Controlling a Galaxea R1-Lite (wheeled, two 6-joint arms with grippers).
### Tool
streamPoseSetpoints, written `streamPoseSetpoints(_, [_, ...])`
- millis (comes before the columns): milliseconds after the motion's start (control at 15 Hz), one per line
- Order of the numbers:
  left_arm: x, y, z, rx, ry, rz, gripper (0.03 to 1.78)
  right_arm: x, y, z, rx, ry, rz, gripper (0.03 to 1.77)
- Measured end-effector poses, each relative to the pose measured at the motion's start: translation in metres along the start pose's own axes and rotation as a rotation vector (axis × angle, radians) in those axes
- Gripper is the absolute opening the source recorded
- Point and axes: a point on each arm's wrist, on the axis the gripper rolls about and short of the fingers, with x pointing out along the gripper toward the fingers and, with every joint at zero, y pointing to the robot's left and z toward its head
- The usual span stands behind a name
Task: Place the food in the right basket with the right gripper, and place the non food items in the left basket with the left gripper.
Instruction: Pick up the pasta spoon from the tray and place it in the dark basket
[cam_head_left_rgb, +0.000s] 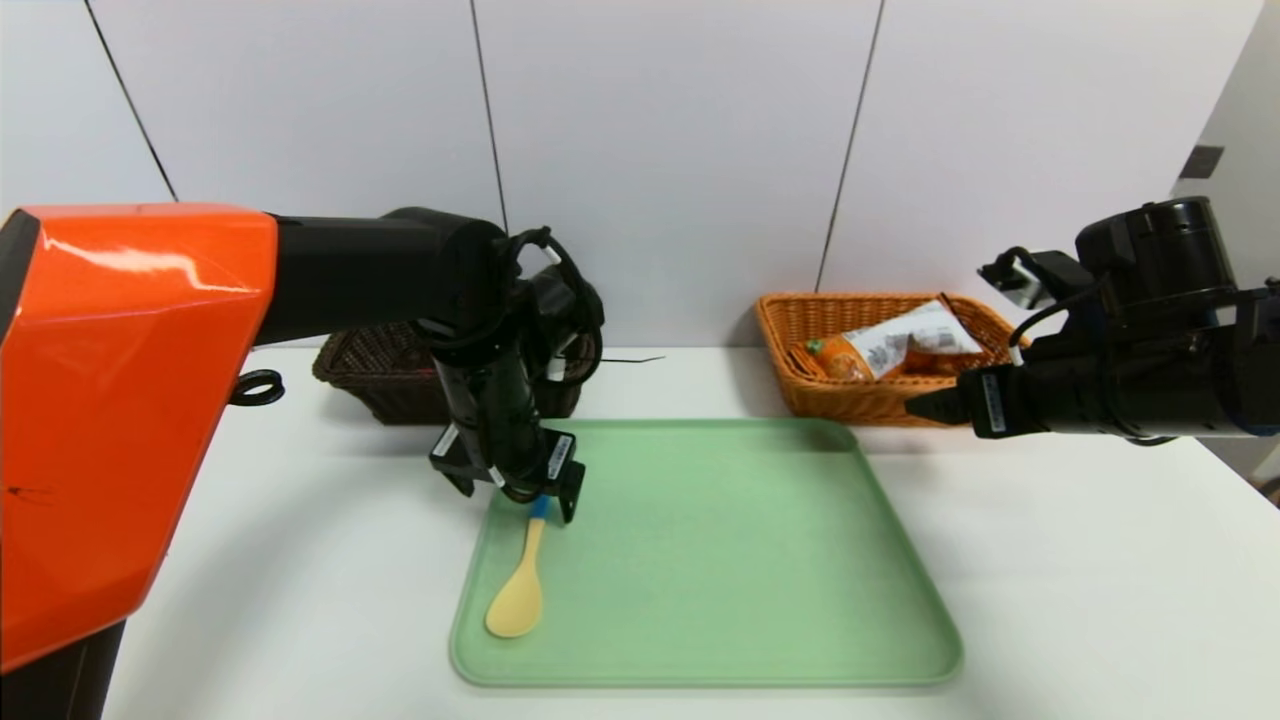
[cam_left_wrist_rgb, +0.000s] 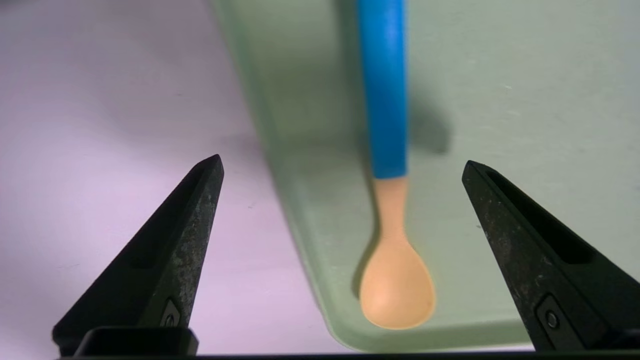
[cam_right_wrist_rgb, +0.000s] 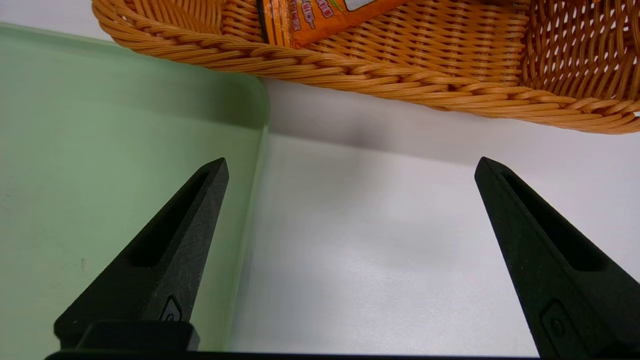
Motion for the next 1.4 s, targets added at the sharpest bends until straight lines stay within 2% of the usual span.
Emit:
streamPoseSetpoints(667, [-0.042, 0.0, -0.011, -0.015, -0.092, -0.043, 1.69, 0.0, 0.0, -0.001, 0.005, 0.005, -0.001, 1.7])
streamPoseSetpoints(1000, [-0.044, -0.008, -0.015, -0.027, -0.09, -0.058, 1.69, 0.001, -0.001, -0.004, 0.006, 0.013, -0.002, 1.7])
streamPoseSetpoints(1400, [-0.039, -0.018, -0.022, -0.027, -0.051, -0.053, 1.69, 0.0, -0.001, -0.006, 0.008, 0.019, -0.005, 1.7])
